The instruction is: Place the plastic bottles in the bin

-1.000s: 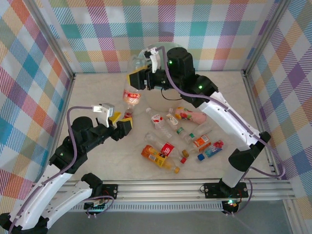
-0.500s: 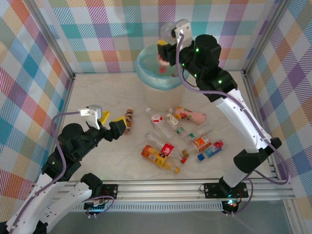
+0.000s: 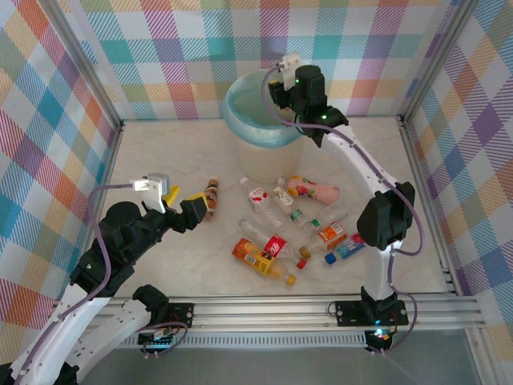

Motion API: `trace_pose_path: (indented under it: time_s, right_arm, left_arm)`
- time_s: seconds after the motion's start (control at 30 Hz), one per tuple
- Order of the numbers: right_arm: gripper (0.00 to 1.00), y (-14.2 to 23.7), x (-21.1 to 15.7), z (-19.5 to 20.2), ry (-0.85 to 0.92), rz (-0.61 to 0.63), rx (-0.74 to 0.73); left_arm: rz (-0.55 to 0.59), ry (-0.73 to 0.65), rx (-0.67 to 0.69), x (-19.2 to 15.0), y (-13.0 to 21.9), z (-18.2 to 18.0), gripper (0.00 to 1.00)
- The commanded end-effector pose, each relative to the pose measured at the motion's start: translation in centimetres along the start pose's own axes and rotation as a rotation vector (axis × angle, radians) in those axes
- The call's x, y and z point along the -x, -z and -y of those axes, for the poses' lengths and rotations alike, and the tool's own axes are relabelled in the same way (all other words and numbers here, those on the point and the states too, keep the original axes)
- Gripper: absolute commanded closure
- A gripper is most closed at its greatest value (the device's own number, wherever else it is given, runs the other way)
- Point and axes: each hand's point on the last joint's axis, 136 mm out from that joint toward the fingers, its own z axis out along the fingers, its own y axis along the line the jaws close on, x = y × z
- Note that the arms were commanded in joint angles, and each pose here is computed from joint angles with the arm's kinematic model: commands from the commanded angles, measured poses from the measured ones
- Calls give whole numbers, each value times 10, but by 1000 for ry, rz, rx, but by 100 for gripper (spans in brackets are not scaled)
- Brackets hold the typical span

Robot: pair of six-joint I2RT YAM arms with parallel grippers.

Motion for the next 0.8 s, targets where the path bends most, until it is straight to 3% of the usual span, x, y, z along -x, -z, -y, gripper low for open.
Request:
trace_pose_path:
  time_s: [0.0,0.3,0.77]
  right_arm:
    - [43,0,17,4,-32,88,-3]
    - [26,-14,-17,7,-55,24,-5]
    - [28,25,37,0,-143,82,105]
  left_arm:
    - [6,8,14,3,5,-1,13]
    - [-1,11,24,-3,2,-5,13]
    - [-47,-22,56,-4,-9,-7,13]
